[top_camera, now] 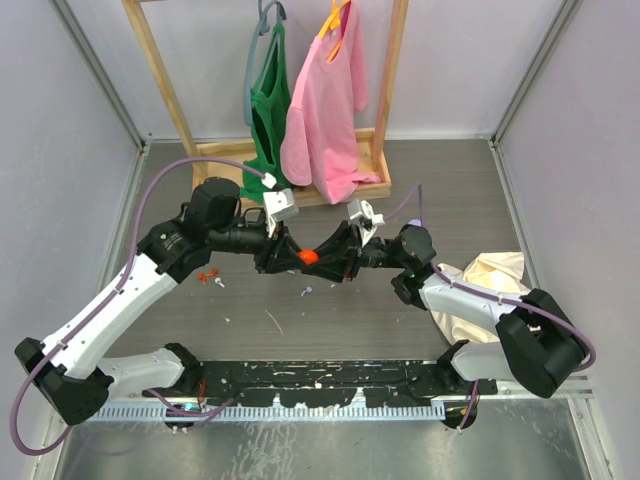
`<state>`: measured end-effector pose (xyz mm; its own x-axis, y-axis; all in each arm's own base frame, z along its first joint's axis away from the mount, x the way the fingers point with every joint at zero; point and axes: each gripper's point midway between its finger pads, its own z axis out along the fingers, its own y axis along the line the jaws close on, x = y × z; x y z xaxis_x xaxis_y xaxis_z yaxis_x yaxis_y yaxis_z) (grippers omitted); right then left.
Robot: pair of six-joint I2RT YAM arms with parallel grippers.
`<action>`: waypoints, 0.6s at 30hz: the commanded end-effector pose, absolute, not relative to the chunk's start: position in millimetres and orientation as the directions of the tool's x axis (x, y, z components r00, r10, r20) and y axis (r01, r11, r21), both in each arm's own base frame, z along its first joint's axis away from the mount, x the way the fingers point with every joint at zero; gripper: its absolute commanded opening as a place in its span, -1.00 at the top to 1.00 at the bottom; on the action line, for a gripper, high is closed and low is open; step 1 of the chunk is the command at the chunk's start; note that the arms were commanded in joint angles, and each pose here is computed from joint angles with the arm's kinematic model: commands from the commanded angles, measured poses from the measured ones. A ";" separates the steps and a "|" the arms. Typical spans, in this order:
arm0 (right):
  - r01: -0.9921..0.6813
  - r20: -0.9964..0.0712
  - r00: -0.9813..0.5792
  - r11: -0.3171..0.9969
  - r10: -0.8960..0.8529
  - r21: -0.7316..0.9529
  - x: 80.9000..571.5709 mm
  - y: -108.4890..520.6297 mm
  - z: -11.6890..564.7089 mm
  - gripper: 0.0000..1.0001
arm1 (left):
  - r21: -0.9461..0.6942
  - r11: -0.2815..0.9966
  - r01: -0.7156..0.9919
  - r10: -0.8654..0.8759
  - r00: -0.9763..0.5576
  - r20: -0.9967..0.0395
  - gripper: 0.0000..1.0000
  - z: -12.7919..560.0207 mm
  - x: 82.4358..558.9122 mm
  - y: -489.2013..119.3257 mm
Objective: Insert the wireless bluetooth earbuds into the charging case
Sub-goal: Open the charging case.
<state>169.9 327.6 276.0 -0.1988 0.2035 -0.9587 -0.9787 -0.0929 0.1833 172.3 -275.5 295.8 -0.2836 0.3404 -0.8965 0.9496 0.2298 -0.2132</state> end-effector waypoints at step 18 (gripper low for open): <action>-0.983 -0.961 -0.140 -0.153 0.239 0.105 155.2 325.5 290.3 0.97 | -0.161 0.426 0.890 0.231 -0.279 -0.932 -0.19 328.5 206.5 -268.1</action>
<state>169.0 326.9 276.3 -0.2054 0.2073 -0.9565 -0.9772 -0.0962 0.1890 188.0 -269.3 294.1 -0.3466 0.3177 -0.8826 0.9046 0.3621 -0.2249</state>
